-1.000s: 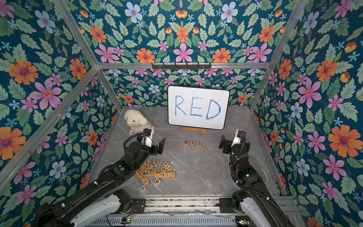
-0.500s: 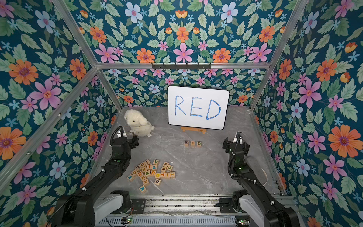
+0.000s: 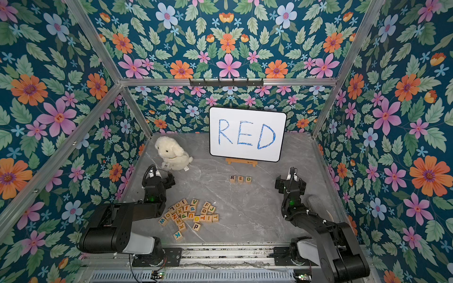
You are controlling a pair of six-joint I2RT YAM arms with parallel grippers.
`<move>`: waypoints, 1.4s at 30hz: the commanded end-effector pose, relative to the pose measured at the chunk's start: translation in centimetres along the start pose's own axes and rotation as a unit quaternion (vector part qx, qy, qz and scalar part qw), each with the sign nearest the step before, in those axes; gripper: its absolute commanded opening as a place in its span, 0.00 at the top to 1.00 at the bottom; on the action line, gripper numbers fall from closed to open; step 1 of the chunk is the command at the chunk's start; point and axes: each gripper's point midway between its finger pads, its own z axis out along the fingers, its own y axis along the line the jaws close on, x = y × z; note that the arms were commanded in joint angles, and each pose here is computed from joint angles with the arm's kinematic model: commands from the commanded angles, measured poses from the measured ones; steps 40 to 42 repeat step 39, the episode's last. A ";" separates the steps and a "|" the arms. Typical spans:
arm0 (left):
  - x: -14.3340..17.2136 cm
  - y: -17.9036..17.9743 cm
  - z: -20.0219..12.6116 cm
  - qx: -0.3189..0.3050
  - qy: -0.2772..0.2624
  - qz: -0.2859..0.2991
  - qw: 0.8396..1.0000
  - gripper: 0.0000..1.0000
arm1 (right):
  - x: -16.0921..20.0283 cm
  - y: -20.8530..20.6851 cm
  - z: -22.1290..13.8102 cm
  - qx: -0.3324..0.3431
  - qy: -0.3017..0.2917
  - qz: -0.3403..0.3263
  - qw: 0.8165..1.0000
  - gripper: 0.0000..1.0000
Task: Assemble the uppercase word "red" with letter blocks
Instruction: Reset both arms
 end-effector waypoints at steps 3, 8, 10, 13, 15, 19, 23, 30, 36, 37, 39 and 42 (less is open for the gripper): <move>-1.4 -0.8 0.0 0.026 -0.069 -0.011 0.997 0.01 | -2.2 0.5 1.6 -0.020 -0.053 -0.011 0.998 0.01; -1.4 -1.6 0.6 0.043 -0.061 0.002 0.997 0.01 | -0.7 -0.1 2.7 -0.055 -0.033 0.028 0.998 0.01; -1.1 -1.6 0.6 0.043 -0.052 0.004 0.998 0.01 | -1.4 0.1 3.0 -0.058 -0.056 0.022 0.996 0.01; -1.2 -1.5 0.7 0.040 -0.054 0.003 0.998 0.01 | -0.8 -0.2 3.4 -0.051 -0.035 0.029 0.998 0.01; -1.2 -1.5 0.7 0.040 -0.053 0.003 0.998 0.01 | -0.5 -0.3 3.4 -0.050 -0.015 0.034 0.998 0.01; -1.2 -1.5 0.7 0.039 -0.054 0.003 0.998 0.01 | -0.6 -0.7 3.6 -0.047 -0.017 0.042 0.998 0.01; -1.2 -1.5 0.6 0.041 -0.056 0.004 0.998 0.01 | -0.7 -0.8 3.5 -0.046 -0.025 0.041 0.998 0.01; -1.3 -1.6 0.6 0.042 -0.057 0.004 0.998 0.01 | -0.8 -0.8 3.5 -0.046 -0.025 0.042 0.998 0.01; -1.2 -1.5 0.6 0.041 -0.056 0.004 0.998 0.01 | -0.6 -0.7 3.7 -0.054 -0.018 0.047 0.997 0.01; -1.2 -1.5 0.6 0.041 -0.056 0.005 0.998 0.01 | -0.7 -0.7 3.6 -0.054 -0.020 0.046 0.997 0.01; -1.2 -1.6 0.6 0.041 -0.056 0.005 0.998 0.01 | -0.7 -0.7 3.6 -0.053 -0.022 0.045 0.997 0.01; -1.2 -1.6 0.6 0.041 -0.056 0.005 0.998 0.01 | -0.7 -0.7 3.6 -0.053 -0.022 0.045 0.997 0.01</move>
